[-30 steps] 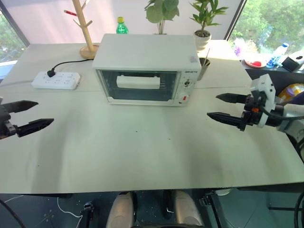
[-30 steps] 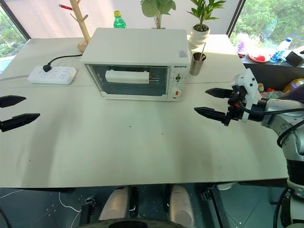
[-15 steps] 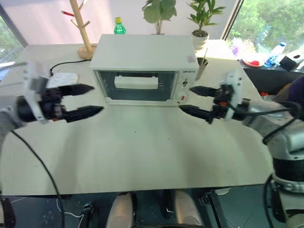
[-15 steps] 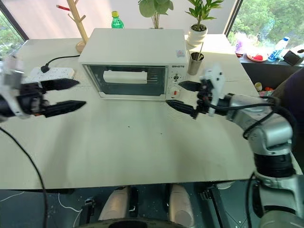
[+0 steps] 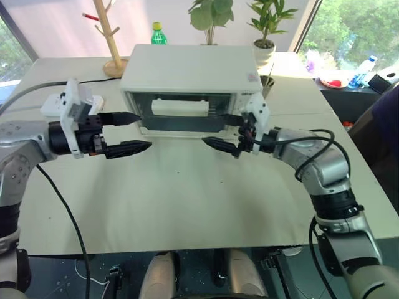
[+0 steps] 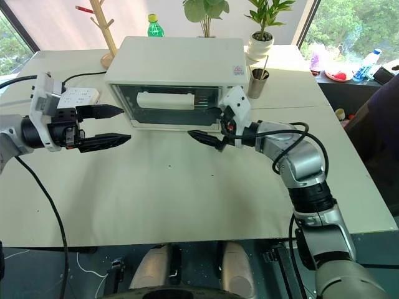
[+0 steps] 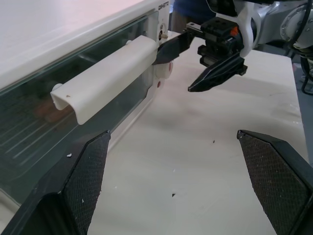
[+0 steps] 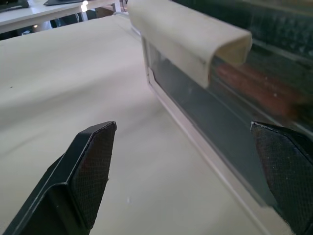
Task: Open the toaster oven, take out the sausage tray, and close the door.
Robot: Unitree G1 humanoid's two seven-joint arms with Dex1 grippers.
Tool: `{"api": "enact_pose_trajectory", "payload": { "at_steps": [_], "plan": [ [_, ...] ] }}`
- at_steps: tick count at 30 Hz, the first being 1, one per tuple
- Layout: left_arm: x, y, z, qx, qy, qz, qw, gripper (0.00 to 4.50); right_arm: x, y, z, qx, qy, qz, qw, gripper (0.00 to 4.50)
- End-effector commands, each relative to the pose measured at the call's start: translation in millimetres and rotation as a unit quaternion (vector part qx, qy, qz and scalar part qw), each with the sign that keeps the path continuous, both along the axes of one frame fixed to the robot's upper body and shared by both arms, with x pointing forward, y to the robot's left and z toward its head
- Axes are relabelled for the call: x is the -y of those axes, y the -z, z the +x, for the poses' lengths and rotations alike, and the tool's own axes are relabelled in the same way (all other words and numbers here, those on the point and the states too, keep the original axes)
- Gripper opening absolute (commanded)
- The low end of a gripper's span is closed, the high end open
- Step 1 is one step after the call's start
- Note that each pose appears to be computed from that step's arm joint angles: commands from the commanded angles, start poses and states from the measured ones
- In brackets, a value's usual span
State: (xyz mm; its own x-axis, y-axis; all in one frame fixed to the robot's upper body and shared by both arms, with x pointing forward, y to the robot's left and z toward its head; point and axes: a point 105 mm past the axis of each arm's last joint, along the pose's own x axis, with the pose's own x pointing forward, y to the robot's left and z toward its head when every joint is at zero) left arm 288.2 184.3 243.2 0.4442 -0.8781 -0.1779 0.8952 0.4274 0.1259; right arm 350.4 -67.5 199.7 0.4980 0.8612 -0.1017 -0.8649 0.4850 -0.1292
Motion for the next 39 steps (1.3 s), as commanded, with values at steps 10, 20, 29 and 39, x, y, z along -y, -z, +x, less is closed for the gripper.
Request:
{"api": "enact_pose_trajectory", "payload": {
  "at_steps": [10,20,29,39],
  "plan": [
    [-3.3,-13.4,2.7,0.038,-0.018,-0.003,0.999,4.4,-29.5,-24.4,-22.6,0.042,-0.098,0.031,0.994,4.5],
    [0.5,-17.9,13.5,0.042,-0.017,-0.018,0.999,4.4,-33.0,-19.7,-47.3,0.033,-0.143,0.038,0.988,4.5],
    [3.0,-60.6,45.7,0.063,-0.025,-0.089,0.994,4.4,-31.3,7.3,-63.5,0.0,-0.161,0.001,0.987,4.5],
    [11.0,-17.2,77.3,0.091,-0.001,0.06,0.994,0.04,-24.5,15.1,-63.5,-0.01,-0.142,0.003,0.99,4.5]
  ]
}}
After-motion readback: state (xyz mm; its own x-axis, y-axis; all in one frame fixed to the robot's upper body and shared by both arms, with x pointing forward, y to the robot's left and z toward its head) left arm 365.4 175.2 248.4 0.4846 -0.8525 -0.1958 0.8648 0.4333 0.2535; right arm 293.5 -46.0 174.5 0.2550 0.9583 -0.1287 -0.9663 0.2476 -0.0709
